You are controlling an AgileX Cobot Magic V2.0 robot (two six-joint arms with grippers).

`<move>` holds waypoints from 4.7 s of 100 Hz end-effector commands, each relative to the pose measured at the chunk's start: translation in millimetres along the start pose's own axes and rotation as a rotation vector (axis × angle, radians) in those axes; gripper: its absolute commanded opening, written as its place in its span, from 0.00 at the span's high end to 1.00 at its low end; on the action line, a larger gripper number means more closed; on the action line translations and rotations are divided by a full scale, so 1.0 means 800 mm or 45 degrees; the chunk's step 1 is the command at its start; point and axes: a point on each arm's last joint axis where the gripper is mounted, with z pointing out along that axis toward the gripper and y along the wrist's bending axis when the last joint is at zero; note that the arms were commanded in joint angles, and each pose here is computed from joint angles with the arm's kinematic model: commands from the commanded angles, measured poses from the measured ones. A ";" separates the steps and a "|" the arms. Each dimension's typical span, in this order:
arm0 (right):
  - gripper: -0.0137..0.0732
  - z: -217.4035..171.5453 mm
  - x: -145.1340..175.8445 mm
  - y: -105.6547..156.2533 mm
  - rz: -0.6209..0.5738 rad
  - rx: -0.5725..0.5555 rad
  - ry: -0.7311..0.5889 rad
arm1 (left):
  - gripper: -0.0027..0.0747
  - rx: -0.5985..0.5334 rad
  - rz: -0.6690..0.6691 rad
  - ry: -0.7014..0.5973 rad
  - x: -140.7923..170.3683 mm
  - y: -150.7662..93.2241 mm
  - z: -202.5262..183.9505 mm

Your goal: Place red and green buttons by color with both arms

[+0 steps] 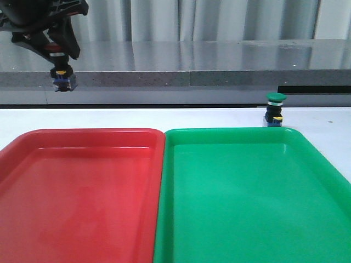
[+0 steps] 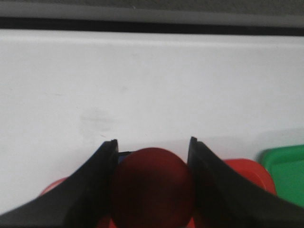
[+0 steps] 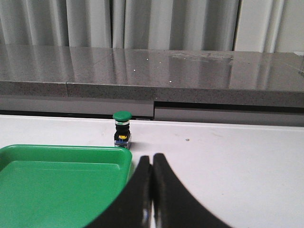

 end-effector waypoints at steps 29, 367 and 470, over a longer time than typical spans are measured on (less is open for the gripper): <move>0.92 -0.003 -0.018 0.001 0.000 -0.004 -0.158 | 0.87 0.094 -0.033 -0.116 0.064 -0.032 -0.018; 0.92 -0.003 -0.018 0.001 0.000 -0.003 -0.155 | 0.99 0.010 0.056 -1.009 0.295 0.061 -0.232; 0.92 -0.003 -0.018 0.001 0.000 -0.003 -0.155 | 0.99 -0.097 0.251 -1.210 0.376 0.079 -0.242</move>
